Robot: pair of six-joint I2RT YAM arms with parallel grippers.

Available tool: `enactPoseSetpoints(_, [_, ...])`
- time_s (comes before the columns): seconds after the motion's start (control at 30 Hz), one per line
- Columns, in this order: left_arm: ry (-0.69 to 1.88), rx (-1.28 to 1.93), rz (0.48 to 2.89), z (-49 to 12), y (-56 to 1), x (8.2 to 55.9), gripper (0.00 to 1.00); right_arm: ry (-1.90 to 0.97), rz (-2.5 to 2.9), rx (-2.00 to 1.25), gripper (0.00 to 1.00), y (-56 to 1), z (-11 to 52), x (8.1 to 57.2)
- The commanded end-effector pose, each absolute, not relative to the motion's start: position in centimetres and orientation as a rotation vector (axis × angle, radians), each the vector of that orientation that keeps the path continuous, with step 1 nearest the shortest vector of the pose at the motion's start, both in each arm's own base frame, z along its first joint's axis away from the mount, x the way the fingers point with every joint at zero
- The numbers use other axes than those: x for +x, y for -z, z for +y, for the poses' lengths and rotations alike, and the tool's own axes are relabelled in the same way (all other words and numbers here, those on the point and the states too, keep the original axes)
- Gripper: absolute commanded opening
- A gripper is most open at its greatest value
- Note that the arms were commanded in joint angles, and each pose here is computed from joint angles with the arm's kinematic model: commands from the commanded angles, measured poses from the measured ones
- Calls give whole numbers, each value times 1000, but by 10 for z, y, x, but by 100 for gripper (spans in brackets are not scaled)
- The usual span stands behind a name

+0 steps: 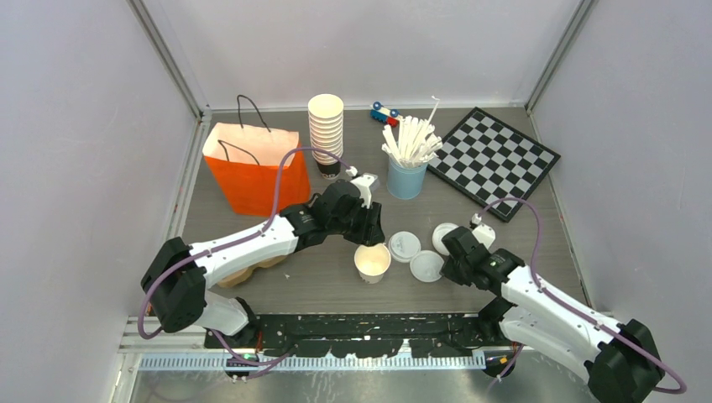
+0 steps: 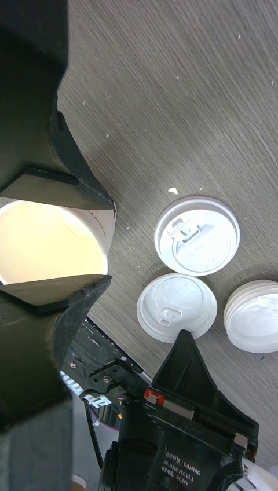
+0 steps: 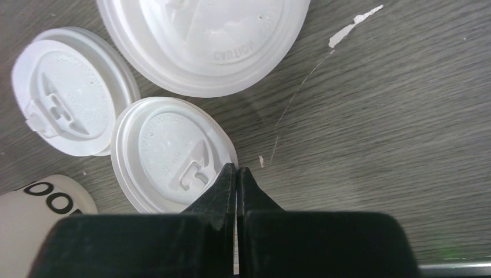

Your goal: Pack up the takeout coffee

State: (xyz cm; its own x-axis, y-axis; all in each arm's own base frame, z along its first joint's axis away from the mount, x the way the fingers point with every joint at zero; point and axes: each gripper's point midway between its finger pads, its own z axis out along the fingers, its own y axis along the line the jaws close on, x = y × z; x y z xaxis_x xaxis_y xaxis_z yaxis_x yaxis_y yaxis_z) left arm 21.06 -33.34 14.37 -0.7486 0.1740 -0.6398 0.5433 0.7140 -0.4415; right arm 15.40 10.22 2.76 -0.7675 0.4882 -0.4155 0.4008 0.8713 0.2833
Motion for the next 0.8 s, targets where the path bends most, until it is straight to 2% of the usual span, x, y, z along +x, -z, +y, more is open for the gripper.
enactPoseSetpoints(0.0, [881,544,2286,-342,-157,216,47,-305,2482,655,0,-42,105,162])
enactPoseSetpoints(0.23, [872,542,2292,-344,-156,218,47,-361,2402,647,0,-86,103,166])
enactPoseSetpoints(0.43, [831,543,2307,-355,-149,226,52,-183,2269,665,0,-111,73,183])
enactPoseSetpoints(0.6, [782,559,2347,-370,-132,234,52,22,2203,673,0,-112,51,201])
enactPoseSetpoints(0.77, [735,595,2391,-384,-111,240,56,95,2207,667,0,-107,48,216])
